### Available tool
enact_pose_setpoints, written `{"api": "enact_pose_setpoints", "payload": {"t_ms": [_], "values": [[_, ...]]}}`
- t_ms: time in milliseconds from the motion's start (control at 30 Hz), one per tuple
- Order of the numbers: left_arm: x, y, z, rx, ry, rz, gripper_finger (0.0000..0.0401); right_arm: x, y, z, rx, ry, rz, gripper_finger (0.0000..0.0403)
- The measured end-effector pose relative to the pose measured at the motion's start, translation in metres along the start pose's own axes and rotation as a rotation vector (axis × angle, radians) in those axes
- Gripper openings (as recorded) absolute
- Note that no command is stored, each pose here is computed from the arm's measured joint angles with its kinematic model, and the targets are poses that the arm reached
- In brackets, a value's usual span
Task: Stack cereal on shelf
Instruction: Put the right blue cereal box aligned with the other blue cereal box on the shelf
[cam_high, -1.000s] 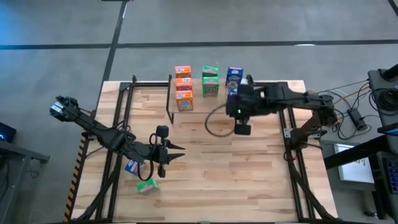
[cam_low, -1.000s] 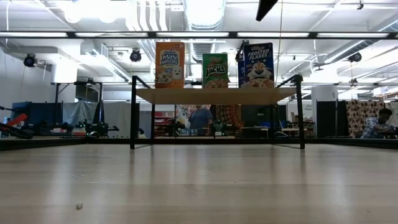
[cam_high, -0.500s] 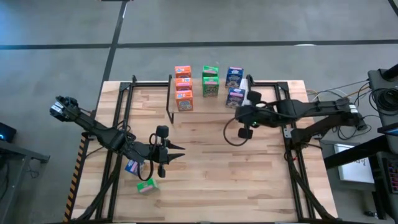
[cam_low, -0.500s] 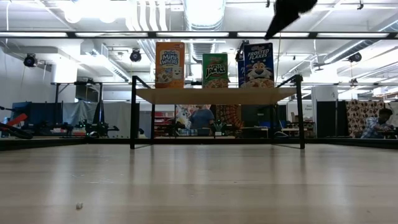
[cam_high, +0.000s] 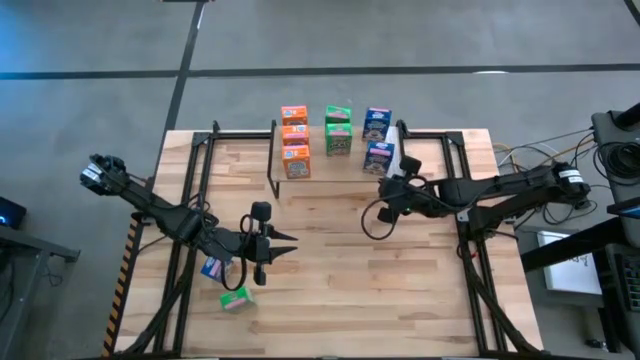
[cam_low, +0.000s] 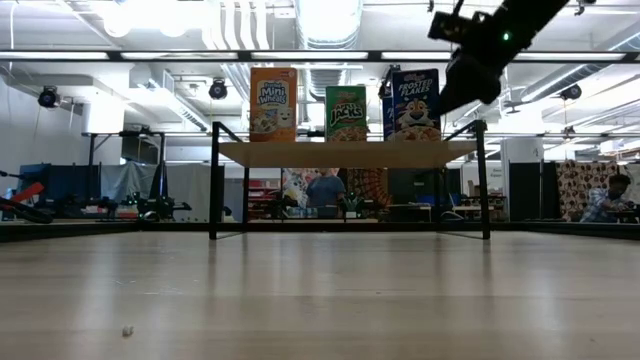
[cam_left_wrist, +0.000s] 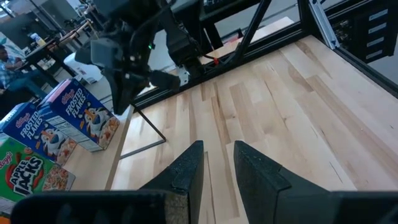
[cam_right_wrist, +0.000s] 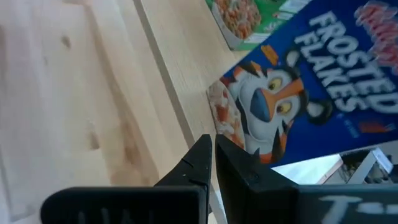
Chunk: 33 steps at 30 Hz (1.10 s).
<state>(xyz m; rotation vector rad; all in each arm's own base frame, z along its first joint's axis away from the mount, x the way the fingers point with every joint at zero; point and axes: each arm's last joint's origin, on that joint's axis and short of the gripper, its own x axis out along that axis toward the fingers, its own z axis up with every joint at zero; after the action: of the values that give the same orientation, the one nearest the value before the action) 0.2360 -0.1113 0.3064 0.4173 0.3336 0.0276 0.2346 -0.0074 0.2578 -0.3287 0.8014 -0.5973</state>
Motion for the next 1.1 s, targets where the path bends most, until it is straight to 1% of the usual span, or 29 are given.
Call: {"api": "enact_pose_setpoints", "payload": {"t_ms": [300,767,867,1000,1100], "values": [[0.000,0.000,0.000,0.000,0.000,-0.001,0.0072,0.016,-0.002,-0.011,0.030,-0.010,-0.075,0.0012],[0.000,0.000,0.000,0.000,0.000,0.000,0.0072,0.026,-0.017,-0.007,0.041,-0.031,-0.130,0.0012],[0.000,0.000,0.000,0.000,0.000,0.000,0.0072,0.027,-0.019,-0.007,0.036,-0.028,-0.122,0.0012],[0.000,0.000,0.000,0.000,0.000,0.000,0.0072,0.028,-0.018,-0.005,0.041,-0.055,-0.050,0.0012],[0.000,0.000,0.000,0.000,0.000,0.000,0.0072,0.028,-0.019,-0.003,0.051,-0.081,-0.047,0.0012]]}}
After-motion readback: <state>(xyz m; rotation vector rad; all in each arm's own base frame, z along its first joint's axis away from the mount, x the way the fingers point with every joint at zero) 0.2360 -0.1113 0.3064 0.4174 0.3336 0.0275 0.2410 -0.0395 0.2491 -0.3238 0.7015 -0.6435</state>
